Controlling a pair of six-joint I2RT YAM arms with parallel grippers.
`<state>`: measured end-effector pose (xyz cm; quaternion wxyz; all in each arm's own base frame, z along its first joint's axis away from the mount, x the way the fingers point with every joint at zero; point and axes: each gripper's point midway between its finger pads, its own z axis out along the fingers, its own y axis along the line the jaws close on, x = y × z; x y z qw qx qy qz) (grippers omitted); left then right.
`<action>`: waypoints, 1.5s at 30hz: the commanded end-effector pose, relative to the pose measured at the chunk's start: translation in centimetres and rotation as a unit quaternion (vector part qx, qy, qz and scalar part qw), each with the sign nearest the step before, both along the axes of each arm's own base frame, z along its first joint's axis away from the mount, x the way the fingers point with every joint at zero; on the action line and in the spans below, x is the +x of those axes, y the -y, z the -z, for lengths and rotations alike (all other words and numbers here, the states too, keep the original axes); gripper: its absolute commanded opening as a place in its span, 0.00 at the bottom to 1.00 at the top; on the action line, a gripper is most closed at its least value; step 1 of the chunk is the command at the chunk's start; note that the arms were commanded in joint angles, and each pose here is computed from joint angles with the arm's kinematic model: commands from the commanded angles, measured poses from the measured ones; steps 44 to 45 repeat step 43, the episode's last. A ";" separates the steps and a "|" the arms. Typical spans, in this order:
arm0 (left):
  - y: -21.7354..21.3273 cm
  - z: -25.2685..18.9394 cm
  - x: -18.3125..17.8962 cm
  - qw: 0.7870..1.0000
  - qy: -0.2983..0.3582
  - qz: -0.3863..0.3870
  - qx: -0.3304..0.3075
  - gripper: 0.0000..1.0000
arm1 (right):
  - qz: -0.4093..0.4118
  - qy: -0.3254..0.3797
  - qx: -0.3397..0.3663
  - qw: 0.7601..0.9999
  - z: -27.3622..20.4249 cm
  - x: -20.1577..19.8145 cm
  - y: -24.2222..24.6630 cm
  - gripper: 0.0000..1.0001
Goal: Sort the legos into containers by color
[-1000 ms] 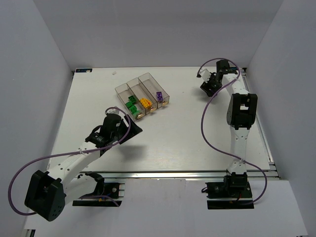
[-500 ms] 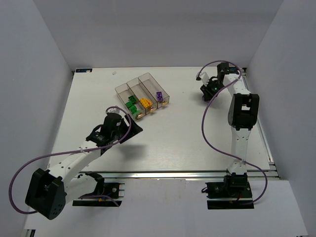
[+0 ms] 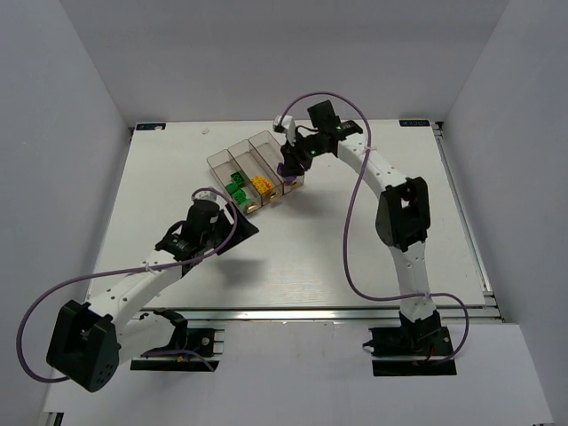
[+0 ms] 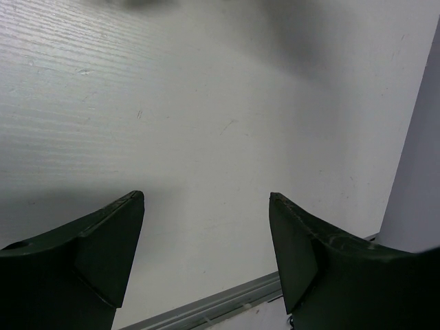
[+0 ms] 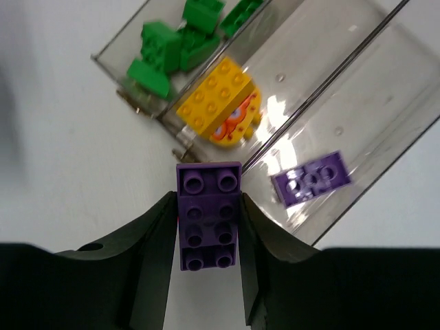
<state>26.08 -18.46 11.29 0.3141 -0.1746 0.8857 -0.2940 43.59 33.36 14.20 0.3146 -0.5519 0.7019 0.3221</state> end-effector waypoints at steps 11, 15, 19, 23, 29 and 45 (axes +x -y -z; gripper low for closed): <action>-1.0 -2.3 -0.4 0.999 0.028 -0.020 -0.004 0.83 | 0.092 0.126 0.000 0.988 0.7 7.8 -3.7 0.40; -0.9 -2.5 -0.3 0.999 0.029 -0.018 -0.006 0.83 | 0.088 0.122 0.006 0.989 0.2 7.3 -3.6 0.61; -0.8 -2.5 -0.2 0.999 0.030 -0.018 -0.004 0.83 | 0.098 0.125 0.031 0.987 -3.9 6.8 -2.6 0.66; -0.7 -2.4 -0.2 0.999 0.034 -0.016 -0.007 0.83 | 0.104 0.107 0.064 0.987 -7.2 4.7 -1.2 0.85; -0.5 -3.2 0.1 0.999 0.049 -0.006 -0.005 0.88 | 0.207 -0.003 0.010 0.978 -7.5 1.1 3.1 0.89; 1.4 -9.1 1.5 0.983 0.168 0.077 -0.010 0.98 | 0.278 0.064 0.016 0.958 -6.4 -9.8 13.0 0.89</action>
